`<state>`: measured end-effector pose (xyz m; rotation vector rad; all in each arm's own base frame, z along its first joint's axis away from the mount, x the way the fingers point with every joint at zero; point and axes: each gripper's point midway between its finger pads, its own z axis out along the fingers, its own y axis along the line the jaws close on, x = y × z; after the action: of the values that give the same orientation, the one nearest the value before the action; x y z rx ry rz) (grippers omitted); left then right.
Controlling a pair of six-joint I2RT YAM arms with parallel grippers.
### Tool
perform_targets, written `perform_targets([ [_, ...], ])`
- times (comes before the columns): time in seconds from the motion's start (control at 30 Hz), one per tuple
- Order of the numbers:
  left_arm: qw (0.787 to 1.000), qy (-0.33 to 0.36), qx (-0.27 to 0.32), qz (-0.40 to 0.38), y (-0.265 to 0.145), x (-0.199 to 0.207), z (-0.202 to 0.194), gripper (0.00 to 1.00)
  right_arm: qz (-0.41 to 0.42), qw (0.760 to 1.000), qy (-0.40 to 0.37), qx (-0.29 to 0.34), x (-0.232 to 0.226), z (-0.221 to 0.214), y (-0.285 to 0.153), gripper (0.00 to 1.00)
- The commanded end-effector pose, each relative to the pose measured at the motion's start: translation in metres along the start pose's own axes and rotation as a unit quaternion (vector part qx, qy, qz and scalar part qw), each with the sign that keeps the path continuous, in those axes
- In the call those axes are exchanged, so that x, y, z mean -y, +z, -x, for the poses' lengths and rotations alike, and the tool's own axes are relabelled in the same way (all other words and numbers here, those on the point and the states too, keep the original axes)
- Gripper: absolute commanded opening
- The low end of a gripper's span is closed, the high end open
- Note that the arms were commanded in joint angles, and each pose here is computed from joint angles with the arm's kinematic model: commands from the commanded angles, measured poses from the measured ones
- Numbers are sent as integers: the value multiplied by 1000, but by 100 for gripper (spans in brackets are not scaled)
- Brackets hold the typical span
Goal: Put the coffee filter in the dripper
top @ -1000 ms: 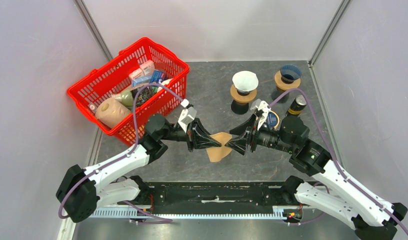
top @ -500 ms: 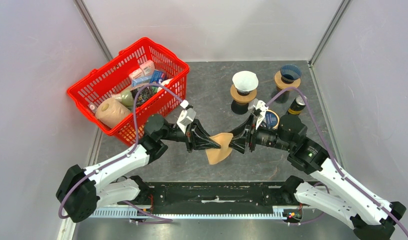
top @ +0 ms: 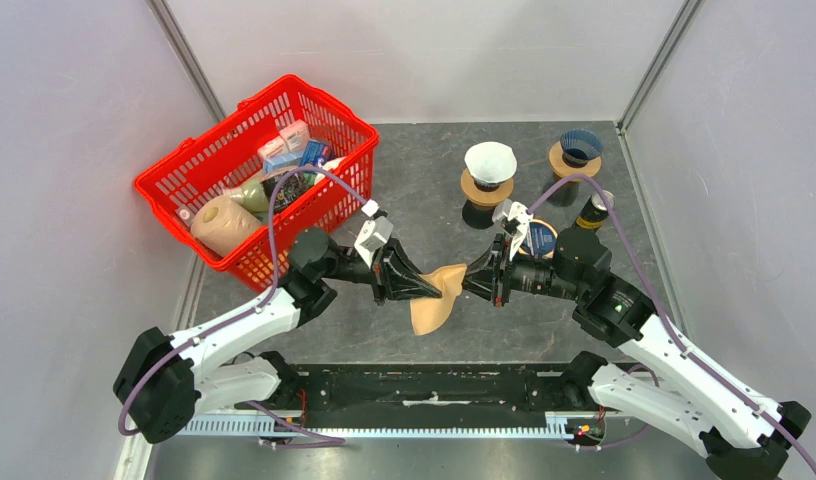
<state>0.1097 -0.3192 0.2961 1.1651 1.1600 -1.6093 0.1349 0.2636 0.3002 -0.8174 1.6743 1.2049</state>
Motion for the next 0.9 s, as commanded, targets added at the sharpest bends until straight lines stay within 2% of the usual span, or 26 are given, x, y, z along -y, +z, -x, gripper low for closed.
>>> perform_targets([
  [0.0, 1000, 9, 13, 1, 4, -1, 19, 2, -2, 1000, -11, 20, -2, 16, -2, 2],
  [0.1, 1000, 5, 9, 22, 3, -7, 17, 4, -34, 999, -3, 25, 6, 19, -5, 0],
  [0.3, 998, 2, 6, 59, 0, -16, 17, 28, -98, 995, 13, 25, 25, 22, -10, 0],
  [0.33, 998, 0, 6, 67, -1, -18, 17, 33, -104, 994, 15, 24, 27, 23, -10, 0],
  [0.43, 993, -12, 2, 116, -4, -33, 17, 66, -126, 992, 25, 10, 33, 21, -11, 0],
  [0.5, 987, -19, -4, 160, -9, -46, 15, 76, -145, 989, 33, -1, 39, 20, -12, 0],
  [0.6, 972, -23, -10, 233, -22, -65, 15, 83, -208, 976, 57, -24, 58, 17, -17, 0],
  [0.7, 953, -20, -18, 302, -38, -80, 12, 85, -272, 957, 87, -55, 77, 9, -22, 0],
  [0.8, 916, -17, -34, 399, -65, -103, 7, 86, -324, 935, 122, -80, 92, 2, -24, 0],
  [0.87, 900, -14, -41, 433, -76, -109, 8, 87, -347, 923, 142, -90, 97, 0, -24, 0],
])
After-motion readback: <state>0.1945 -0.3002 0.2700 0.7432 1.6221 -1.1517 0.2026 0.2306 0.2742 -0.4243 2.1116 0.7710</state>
